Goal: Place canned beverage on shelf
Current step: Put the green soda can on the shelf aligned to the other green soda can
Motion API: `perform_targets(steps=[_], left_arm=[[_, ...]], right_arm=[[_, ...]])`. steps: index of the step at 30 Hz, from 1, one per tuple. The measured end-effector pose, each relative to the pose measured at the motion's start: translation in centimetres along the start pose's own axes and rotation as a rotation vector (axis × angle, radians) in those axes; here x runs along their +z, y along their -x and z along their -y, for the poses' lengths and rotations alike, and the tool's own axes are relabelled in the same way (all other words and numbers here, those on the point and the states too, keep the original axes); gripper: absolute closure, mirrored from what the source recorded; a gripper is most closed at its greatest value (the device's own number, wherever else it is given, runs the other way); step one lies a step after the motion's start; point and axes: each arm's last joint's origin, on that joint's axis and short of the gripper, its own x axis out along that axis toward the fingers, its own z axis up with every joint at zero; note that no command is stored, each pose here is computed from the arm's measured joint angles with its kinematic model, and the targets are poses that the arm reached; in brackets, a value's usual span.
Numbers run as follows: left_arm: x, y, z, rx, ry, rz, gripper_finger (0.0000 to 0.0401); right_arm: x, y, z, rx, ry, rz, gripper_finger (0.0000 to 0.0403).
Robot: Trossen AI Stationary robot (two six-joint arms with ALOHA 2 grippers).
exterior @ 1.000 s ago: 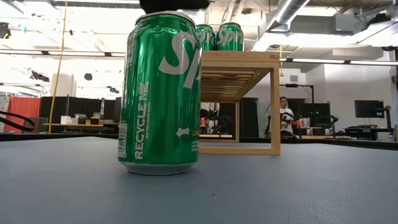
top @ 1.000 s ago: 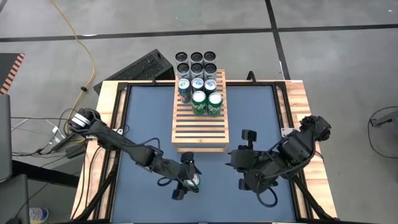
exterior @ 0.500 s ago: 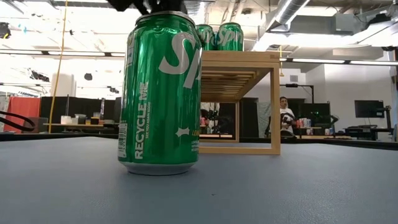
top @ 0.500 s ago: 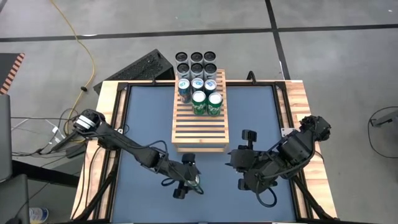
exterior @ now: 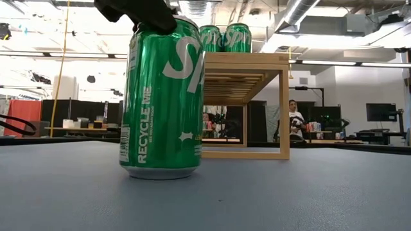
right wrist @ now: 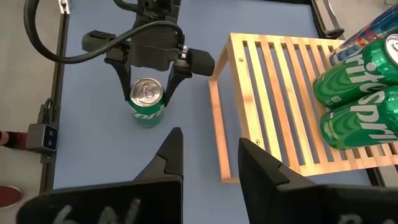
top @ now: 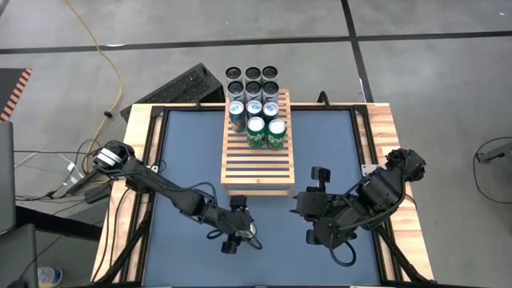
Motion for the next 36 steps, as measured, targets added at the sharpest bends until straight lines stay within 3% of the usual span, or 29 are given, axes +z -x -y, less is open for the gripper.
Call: perform_targets(steps=[4,9,13,17,21,25,36], left_arm=[[-0.2,0.1,0.7,-0.07,-0.064,-0.017,0.0144],[-0.4,0.8,2.3,-0.246,-0.325,-0.06,0.0145],[1.2,2.1,2.8,-0.33,-0.398,-0.156,0.0153],[4.6,4.8,3.5,-0.383,-0.486,-0.167,0.0156],[7.1,7.8,3.4,-0.382,-0.568,-0.205,0.0157],[9.7,11.1,2.4,-0.335,-0.583,-0.151,0.0157],[10.7,21.0,-4.2,-0.105,-0.628,0.005,0.0161]], right_arm=[[0.0,0.0,0.0,-0.001,0.0,0.0,0.0305],[0.0,0.0,0.0,-0.002,0.03,0.001,0.0305],[0.1,-0.1,0.2,-0.011,0.048,0.005,0.0305],[0.2,-0.3,0.4,-0.023,0.045,0.004,0.0305],[0.3,-0.4,0.6,-0.027,0.054,0.003,0.0305],[0.4,-0.6,0.8,-0.034,0.048,0.001,0.0305],[0.9,-1.3,2.0,-0.076,0.016,-0.002,0.0305]])
